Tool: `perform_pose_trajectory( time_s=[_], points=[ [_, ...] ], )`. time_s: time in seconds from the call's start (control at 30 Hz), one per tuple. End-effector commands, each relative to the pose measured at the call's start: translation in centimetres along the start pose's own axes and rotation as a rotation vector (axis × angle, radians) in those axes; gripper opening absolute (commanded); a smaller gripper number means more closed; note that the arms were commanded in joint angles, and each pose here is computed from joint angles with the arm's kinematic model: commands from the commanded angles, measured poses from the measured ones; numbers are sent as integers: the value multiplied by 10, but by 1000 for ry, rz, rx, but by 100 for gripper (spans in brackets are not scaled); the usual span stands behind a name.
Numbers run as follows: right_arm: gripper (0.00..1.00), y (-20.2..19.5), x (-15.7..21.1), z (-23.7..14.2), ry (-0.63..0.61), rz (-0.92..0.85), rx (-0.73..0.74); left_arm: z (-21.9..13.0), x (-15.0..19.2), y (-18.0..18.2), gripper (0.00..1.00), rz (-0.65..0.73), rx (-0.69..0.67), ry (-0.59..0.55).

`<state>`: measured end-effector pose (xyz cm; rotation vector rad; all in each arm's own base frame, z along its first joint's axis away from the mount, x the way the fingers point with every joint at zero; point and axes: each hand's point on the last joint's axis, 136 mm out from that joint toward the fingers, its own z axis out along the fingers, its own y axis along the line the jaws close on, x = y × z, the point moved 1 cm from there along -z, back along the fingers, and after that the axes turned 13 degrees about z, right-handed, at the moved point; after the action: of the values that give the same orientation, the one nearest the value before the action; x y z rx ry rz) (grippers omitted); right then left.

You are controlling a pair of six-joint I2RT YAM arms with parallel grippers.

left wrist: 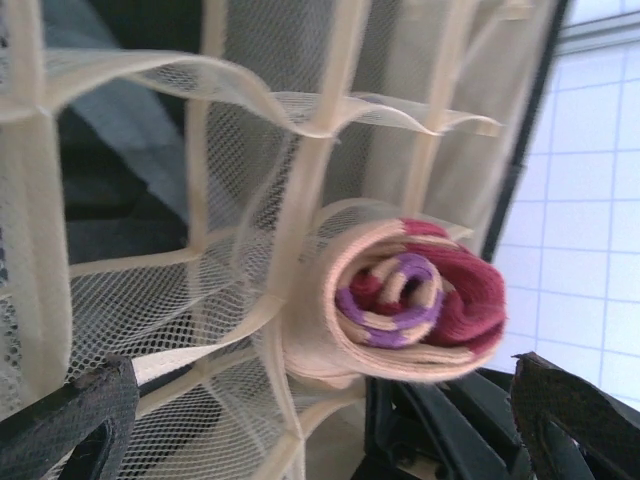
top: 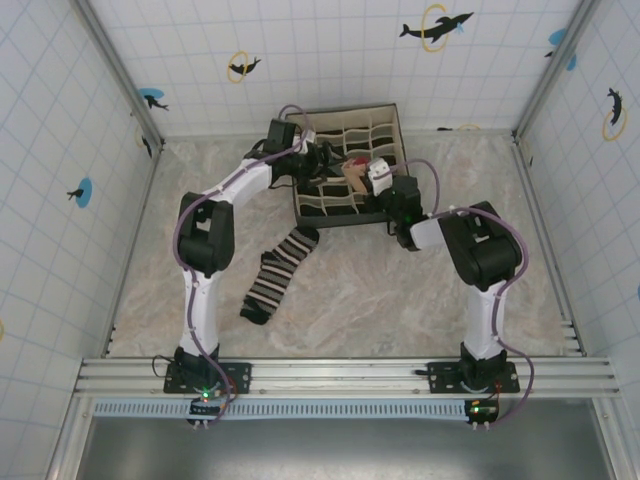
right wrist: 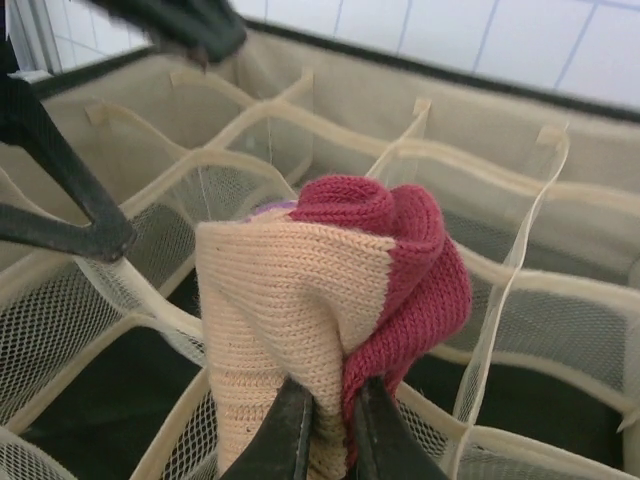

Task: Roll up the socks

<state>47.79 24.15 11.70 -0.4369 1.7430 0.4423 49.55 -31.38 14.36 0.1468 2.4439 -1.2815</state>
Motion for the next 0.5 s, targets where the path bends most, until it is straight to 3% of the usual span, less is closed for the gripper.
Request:
perform_pose_trajectory(
  time_s=[0.0, 0.47],
  points=[
    [0, 13, 24, -12, 92, -15, 8, -7, 1, 3, 97, 1, -5, 13],
    [2, 24, 36, -26, 168, -42, 25, -25, -7, 4, 97, 14, 11, 31]
  ],
)
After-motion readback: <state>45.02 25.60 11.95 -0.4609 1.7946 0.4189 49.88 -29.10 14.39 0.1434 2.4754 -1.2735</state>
